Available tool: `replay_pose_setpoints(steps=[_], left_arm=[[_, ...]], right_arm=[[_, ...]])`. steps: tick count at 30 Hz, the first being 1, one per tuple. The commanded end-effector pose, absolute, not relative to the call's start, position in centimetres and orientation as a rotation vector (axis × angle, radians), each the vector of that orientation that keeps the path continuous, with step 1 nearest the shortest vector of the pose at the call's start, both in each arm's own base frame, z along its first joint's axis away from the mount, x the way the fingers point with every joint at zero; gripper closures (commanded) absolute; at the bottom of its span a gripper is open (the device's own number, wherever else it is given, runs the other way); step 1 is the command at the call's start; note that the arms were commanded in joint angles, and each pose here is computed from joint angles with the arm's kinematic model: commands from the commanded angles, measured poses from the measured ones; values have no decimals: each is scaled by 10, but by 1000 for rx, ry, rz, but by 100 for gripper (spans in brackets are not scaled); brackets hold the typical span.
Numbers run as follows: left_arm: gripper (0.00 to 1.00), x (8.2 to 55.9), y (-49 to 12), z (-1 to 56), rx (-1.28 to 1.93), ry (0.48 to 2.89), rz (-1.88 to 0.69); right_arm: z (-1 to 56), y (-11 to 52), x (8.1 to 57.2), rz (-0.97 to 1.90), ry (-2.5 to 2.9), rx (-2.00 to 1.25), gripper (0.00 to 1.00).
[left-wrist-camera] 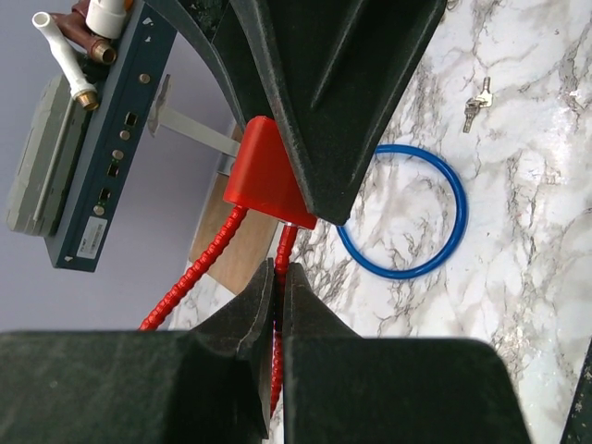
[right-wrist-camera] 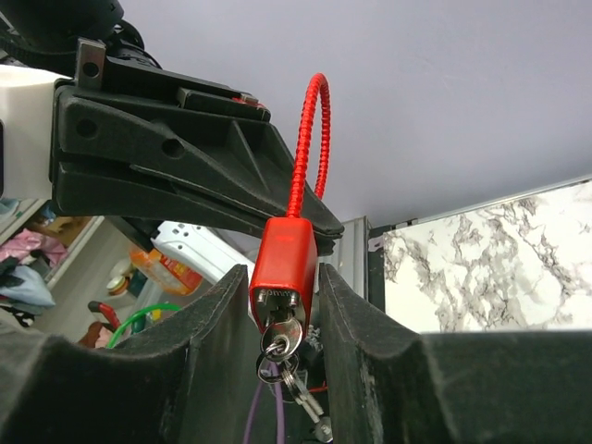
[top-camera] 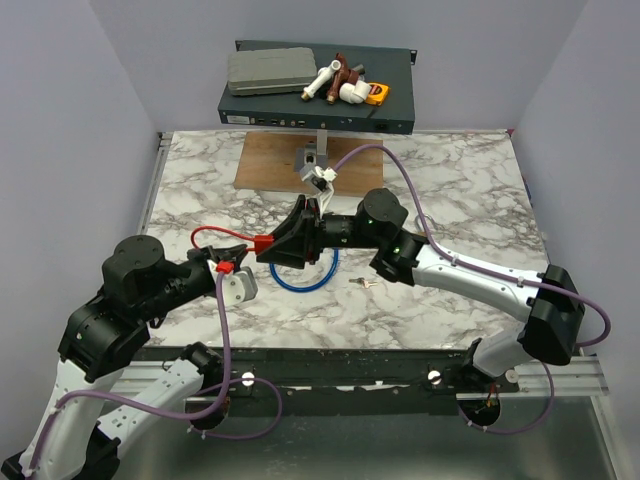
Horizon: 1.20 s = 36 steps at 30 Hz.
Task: Unlock with the key
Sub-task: Unlock the lock.
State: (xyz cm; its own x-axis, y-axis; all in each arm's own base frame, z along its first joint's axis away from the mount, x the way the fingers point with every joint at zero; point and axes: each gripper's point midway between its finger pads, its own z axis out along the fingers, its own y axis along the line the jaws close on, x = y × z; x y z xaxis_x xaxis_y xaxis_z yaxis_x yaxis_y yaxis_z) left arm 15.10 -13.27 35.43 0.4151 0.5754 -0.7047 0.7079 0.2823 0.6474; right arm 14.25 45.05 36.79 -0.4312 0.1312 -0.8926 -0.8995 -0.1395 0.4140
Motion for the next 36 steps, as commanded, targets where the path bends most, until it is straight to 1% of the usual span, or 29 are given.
replay_pose_setpoints(steps=[1, 5, 7, 8, 11, 13, 20, 29, 36], left_arm=[[100, 142, -135, 359, 1407, 1203, -150], [100, 141, -134, 359, 1408, 1204, -152], [100, 140, -134, 358, 1408, 1208, -158], [100, 139, -135, 357, 1411, 1208, -163], [100, 139, -134, 357, 1408, 1209, -166], [100, 139, -134, 358, 1404, 1207, -161], [100, 144, -128, 364, 1409, 1188, -94], [100, 159, -118, 385, 1386, 1138, 48], [100, 168, -103, 400, 1356, 1132, 176]], right_arm=[[386, 453, 140, 1703, 1283, -920, 60], [388, 454, 143, 1698, 1276, -902, 60], [389, 454, 144, 1696, 1274, -893, 64], [389, 454, 145, 1692, 1273, -885, 67], [389, 456, 144, 1699, 1265, -897, 88], [387, 456, 143, 1703, 1269, -913, 99], [366, 455, 129, 1704, 1348, -1058, 99], [312, 454, 108, 1733, 1565, -1231, 99], [292, 443, 104, 1667, 1656, -1265, 99]])
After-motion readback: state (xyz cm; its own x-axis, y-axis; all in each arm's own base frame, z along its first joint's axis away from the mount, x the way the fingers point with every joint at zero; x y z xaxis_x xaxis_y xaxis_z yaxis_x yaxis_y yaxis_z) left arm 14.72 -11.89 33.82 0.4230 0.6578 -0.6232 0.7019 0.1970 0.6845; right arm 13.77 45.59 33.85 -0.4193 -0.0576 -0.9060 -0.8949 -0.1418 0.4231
